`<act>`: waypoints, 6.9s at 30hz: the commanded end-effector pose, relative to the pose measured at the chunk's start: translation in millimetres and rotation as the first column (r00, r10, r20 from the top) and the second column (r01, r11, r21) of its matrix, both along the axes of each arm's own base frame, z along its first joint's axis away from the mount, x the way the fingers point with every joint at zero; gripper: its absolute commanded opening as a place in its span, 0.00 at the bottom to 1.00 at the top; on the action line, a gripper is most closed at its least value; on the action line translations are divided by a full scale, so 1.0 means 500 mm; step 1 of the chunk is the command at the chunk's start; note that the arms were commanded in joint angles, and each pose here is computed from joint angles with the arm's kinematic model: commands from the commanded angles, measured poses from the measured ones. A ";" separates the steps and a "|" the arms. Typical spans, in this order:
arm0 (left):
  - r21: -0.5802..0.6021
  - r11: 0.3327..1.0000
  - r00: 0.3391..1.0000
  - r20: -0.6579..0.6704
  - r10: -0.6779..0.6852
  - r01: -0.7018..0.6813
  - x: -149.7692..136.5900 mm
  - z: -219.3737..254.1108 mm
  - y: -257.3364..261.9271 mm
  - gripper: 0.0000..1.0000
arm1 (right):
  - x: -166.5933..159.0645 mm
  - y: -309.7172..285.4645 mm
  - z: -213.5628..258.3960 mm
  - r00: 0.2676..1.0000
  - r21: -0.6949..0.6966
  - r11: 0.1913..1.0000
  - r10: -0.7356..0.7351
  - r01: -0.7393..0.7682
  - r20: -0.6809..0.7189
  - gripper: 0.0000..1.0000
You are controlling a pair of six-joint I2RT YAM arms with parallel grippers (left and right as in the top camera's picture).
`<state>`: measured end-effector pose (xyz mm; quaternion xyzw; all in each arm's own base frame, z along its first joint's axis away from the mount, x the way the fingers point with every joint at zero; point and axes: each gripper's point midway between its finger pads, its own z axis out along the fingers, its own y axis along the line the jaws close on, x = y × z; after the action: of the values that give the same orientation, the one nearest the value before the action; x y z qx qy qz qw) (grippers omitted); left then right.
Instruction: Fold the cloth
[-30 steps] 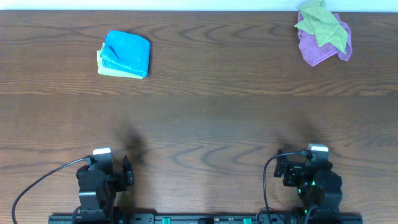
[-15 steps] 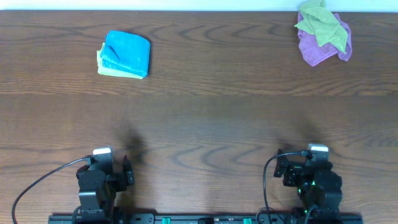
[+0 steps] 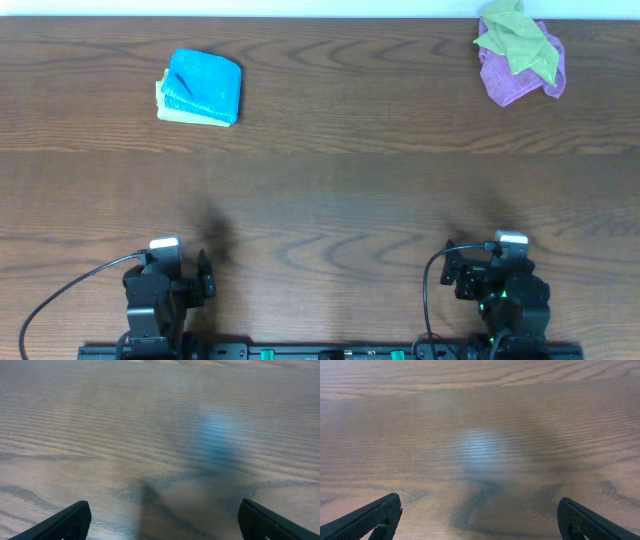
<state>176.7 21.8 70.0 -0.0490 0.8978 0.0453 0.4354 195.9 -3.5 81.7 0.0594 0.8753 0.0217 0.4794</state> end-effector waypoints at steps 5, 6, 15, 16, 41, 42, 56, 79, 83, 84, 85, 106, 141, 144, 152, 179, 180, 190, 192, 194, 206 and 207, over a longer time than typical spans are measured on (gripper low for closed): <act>0.008 1.000 0.999 -0.047 0.017 -0.017 -0.012 -0.029 0.006 0.95 | -0.001 0.005 -0.007 1.000 0.022 1.000 0.005 -0.005 -0.004 0.99; 0.008 1.000 0.999 -0.047 0.017 -0.017 -0.012 -0.029 0.006 0.95 | -0.001 0.005 -0.007 1.000 0.022 1.000 0.006 -0.005 -0.004 0.99; 0.008 1.000 0.999 -0.047 0.017 -0.017 -0.012 -0.029 0.006 0.95 | -0.001 0.005 -0.007 1.000 0.022 1.000 0.006 -0.005 -0.004 0.99; 0.008 1.000 0.999 -0.047 0.017 -0.017 -0.012 -0.029 0.006 0.95 | -0.001 0.005 -0.007 1.000 0.022 1.000 0.005 -0.005 -0.004 0.99; 0.008 1.000 0.999 -0.047 0.017 -0.017 -0.012 -0.029 0.006 0.95 | 0.023 -0.008 0.101 0.999 0.004 1.000 -0.026 0.026 0.040 0.99; 0.008 1.000 0.999 -0.047 0.018 -0.017 -0.012 -0.029 0.006 0.95 | 0.033 -0.015 0.132 0.998 -0.006 0.999 -0.043 0.043 0.035 0.99; 0.008 1.000 0.999 -0.047 0.017 -0.017 -0.012 -0.029 0.006 0.95 | 0.383 -0.108 0.386 0.964 -0.051 0.973 -0.229 0.224 -0.133 0.99; 0.008 1.000 0.999 -0.047 0.018 -0.017 -0.012 -0.029 0.006 0.95 | 0.684 -0.206 0.147 0.951 -0.139 0.974 -0.206 0.177 -0.229 0.99; 0.008 1.000 0.999 -0.047 0.017 -0.017 -0.012 -0.029 0.006 0.95 | 0.706 -0.251 0.100 0.944 -0.094 0.968 -0.249 0.234 -0.218 0.99; 0.008 1.000 0.999 -0.047 0.018 -0.017 -0.012 -0.029 0.006 0.95 | 0.714 -0.265 0.092 0.942 -0.085 0.964 -0.264 0.252 -0.205 0.99; 0.008 1.000 0.999 -0.047 0.017 -0.017 -0.012 -0.029 0.006 0.95 | 0.723 -0.278 0.086 0.945 -0.073 0.963 -0.268 0.258 -0.189 0.99; 0.008 1.000 0.999 -0.047 0.017 -0.017 -0.012 -0.029 0.006 0.95 | 0.826 -0.321 -0.056 0.960 0.152 0.951 -0.251 0.269 -0.125 0.99; 0.008 1.000 0.999 -0.047 0.017 -0.017 -0.012 -0.029 0.006 0.95 | 0.801 -0.239 0.198 0.997 0.144 0.987 -0.075 0.075 -0.005 0.01; 0.008 1.000 0.999 -0.047 0.017 -0.017 -0.012 -0.029 0.006 0.95 | 0.768 -0.204 0.274 0.999 0.118 0.992 -0.038 0.037 0.005 0.01; 0.008 1.000 0.999 -0.047 0.018 -0.017 -0.012 -0.029 0.006 0.95 | 0.673 -0.055 0.419 0.994 0.059 0.992 0.110 -0.111 0.016 0.01; 0.008 1.000 0.999 -0.047 0.018 -0.017 -0.012 -0.029 0.006 0.95 | 0.233 0.375 0.467 0.762 0.181 0.821 0.570 -0.541 -0.308 0.01; 0.008 1.000 0.999 -0.048 0.018 -0.017 -0.012 -0.029 0.006 0.95 | 0.217 0.381 0.459 0.745 0.185 0.814 0.579 -0.550 -0.333 0.02; 0.008 1.000 0.999 -0.047 0.017 -0.017 -0.012 -0.029 0.006 0.95 | 0.107 0.362 0.420 0.644 0.164 0.795 0.576 -0.583 -0.502 0.02; 0.008 1.000 0.999 -0.047 0.017 -0.017 -0.012 -0.029 0.006 0.95 | 0.095 0.344 0.424 0.667 0.135 0.802 0.565 -0.582 -0.486 0.02; 0.007 1.000 0.999 -0.047 0.017 -0.017 -0.012 -0.029 0.006 0.95 | 0.081 0.330 0.416 0.679 0.119 0.806 0.559 -0.580 -0.476 0.02; 0.005 1.000 0.999 -0.046 0.015 -0.015 -0.012 -0.029 0.005 0.95 | 0.019 0.315 0.309 0.712 0.198 0.813 0.577 -0.548 -0.400 0.01; 0.005 1.000 0.999 -0.047 0.015 -0.015 -0.012 -0.029 0.005 0.95 | 0.036 0.316 0.309 0.728 0.177 0.821 0.565 -0.543 -0.388 0.01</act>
<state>176.8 22.4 69.3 -0.0509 0.8977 0.0463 0.4352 205.4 152.7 234.8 -0.2002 0.9355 0.1755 0.2324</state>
